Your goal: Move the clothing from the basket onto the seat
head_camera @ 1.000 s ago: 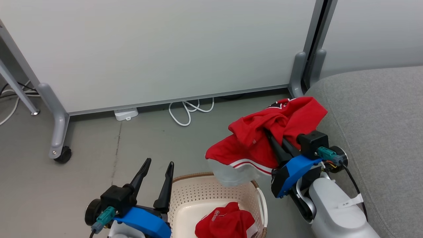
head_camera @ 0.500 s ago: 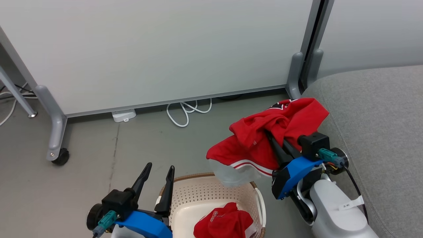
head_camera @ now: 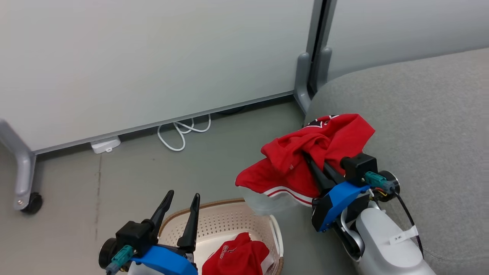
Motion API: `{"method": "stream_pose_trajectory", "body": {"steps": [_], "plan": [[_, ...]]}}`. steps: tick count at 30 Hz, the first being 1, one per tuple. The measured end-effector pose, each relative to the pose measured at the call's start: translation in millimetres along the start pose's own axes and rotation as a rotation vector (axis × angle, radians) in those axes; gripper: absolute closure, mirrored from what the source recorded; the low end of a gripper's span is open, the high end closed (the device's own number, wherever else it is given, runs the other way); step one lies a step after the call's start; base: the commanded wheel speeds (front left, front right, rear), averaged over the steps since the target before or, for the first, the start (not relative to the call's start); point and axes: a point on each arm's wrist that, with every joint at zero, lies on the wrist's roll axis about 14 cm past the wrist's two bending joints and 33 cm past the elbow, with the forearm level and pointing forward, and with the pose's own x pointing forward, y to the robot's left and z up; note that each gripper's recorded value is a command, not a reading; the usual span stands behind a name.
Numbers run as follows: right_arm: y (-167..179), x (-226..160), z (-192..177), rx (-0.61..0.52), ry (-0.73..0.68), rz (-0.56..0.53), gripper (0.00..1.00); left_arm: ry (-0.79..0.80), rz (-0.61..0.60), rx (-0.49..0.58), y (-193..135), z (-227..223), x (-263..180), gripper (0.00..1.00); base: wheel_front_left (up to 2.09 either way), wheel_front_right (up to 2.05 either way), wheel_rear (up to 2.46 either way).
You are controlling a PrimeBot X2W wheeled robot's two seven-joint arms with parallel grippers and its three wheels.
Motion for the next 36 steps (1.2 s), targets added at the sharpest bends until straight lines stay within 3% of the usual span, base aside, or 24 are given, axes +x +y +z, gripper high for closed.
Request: {"method": "stream_pose_trajectory", "body": {"steps": [25, 36], "plan": [[-134, -117, -5, 0.015, 0.003, -0.459, 1.0, 0.111, -0.431, -0.014, -129, -36, 64, 0.0, 0.0, 0.0, 0.0], [-148, -129, -13, 0.019, 0.015, -0.52, 1.0, 0.136, -0.484, -0.018, -138, -45, 75, 0.0, 0.0, 0.0, 0.0]]}}
